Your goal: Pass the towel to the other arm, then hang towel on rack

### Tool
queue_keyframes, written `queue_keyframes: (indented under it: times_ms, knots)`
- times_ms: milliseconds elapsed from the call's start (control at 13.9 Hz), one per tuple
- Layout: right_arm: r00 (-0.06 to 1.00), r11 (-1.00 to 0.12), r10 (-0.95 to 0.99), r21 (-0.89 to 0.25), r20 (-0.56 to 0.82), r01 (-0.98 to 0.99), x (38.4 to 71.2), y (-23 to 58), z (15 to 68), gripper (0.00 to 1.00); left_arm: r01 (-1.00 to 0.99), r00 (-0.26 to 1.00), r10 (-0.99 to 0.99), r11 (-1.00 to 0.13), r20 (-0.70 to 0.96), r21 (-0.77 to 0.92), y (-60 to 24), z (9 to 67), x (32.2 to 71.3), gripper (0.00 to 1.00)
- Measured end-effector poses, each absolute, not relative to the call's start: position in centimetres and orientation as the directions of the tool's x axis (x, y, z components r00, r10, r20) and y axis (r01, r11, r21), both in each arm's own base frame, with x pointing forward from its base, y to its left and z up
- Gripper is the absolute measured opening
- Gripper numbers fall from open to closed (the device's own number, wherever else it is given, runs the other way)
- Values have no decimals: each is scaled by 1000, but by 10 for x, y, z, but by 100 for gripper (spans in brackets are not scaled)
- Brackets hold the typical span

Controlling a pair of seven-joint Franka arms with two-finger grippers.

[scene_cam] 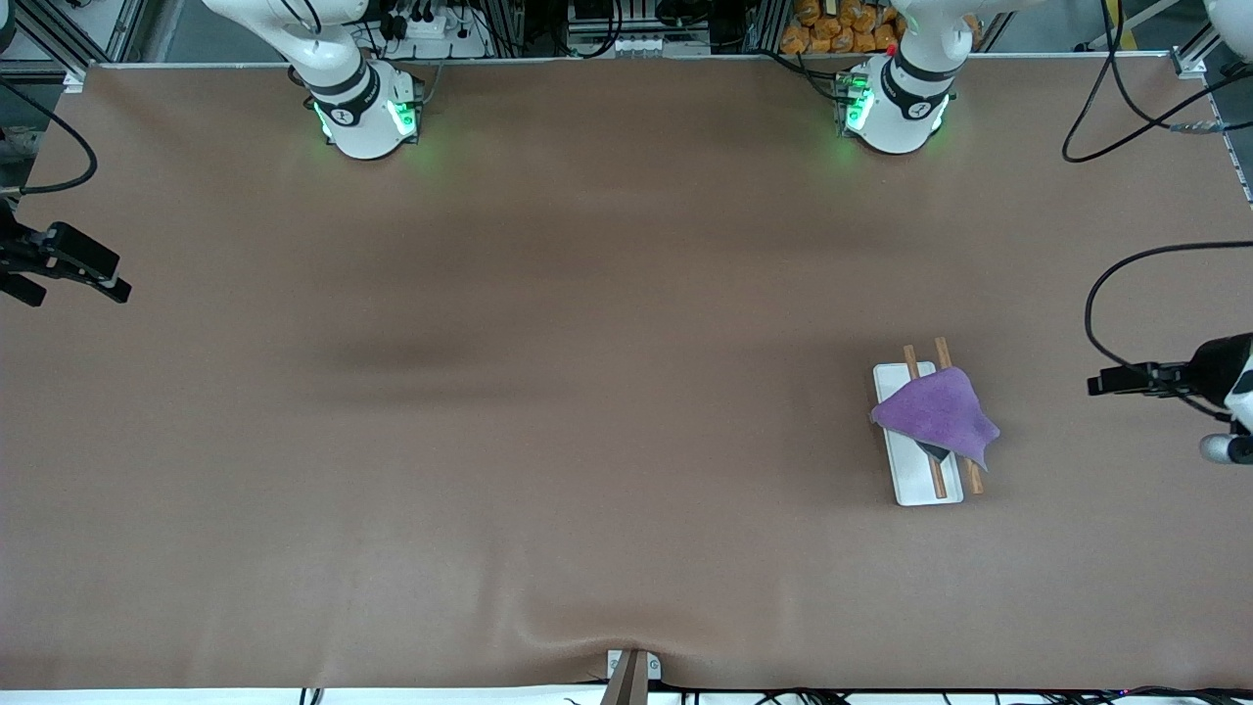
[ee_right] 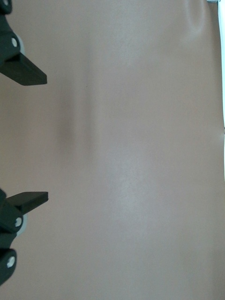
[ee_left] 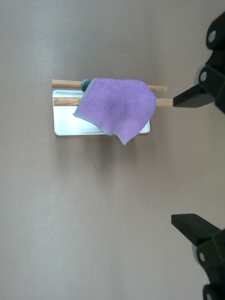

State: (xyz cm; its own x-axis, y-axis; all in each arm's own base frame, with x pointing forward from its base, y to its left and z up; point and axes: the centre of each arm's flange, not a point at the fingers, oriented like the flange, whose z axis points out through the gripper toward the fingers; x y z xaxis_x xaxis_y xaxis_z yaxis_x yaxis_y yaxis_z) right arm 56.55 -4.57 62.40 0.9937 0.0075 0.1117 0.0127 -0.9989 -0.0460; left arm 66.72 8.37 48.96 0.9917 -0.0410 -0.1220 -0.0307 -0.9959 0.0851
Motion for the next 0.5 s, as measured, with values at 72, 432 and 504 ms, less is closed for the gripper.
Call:
queue_keyframes:
  times_ms: [72,432,504]
  knots:
    - [993,-999,8,-46,114,13,567,-46,625,100,-44,993,-52,-996,-107,72,78,501,665,100]
    - [993,-999,9,-45,115,14,568,-45,625,100,-65,997,-68,-996,-47,62,65,541,657,100]
    - [993,-999,11,-45,115,16,569,-44,625,100,-55,998,-57,-997,-36,61,62,548,654,100]
